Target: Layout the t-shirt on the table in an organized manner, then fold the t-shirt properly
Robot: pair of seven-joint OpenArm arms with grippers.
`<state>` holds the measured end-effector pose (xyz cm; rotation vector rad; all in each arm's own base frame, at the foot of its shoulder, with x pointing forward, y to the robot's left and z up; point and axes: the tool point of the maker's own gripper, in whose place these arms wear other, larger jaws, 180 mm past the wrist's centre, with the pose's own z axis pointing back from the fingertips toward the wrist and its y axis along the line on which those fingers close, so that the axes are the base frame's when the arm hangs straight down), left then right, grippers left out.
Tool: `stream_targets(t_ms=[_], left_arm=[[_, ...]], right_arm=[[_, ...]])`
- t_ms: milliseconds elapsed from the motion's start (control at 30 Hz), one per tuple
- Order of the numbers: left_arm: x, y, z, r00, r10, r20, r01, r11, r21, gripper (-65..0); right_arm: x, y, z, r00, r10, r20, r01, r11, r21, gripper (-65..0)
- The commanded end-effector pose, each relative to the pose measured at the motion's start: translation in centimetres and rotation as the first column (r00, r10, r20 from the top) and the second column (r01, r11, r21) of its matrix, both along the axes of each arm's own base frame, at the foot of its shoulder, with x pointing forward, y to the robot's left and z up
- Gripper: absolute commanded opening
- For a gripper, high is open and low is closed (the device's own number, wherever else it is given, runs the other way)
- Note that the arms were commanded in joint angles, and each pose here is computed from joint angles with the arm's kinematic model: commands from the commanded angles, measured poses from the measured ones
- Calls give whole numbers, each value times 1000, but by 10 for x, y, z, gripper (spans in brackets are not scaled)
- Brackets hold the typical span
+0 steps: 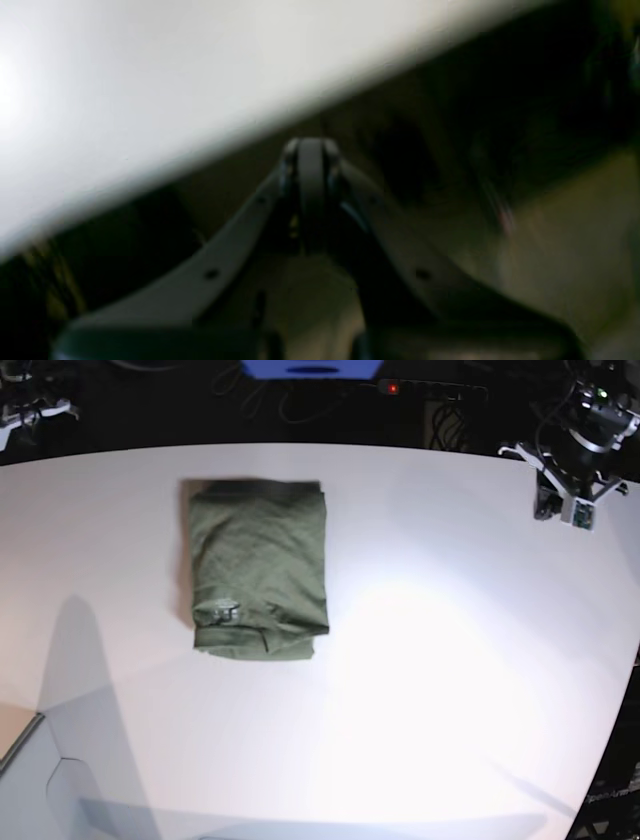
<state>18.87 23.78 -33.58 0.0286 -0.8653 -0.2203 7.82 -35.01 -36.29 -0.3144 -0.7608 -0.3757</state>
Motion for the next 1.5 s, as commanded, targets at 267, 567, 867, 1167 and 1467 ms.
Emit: stream_targets(t_ms=[267,567,867,1167,1467], left_arm=[[-96,-23,-43,959,-57,-276,45,998,-50,-648],[-125,-35,-82,928,-87,-363,56,994,-94,-648],[-152,-66,-176,882,-125,-453,17,972,-235,-648],[-186,-81,-265,823,-83,-562,-152,921,-359,-648],[-163,-69,-302,793,12,-609,-213,942,-259,-648]], right_arm=[[-34,-11,-7,995,-55,-77,55,998,-4,-650],[-58,-3,-43,987,-89,-136,102,990,93,-650],[-84,15,-96,968,-98,-231,152,962,228,-650],[-99,56,-186,951,-78,-299,188,913,361,-650],[-98,117,-242,977,-99,-190,189,815,547,-650]])
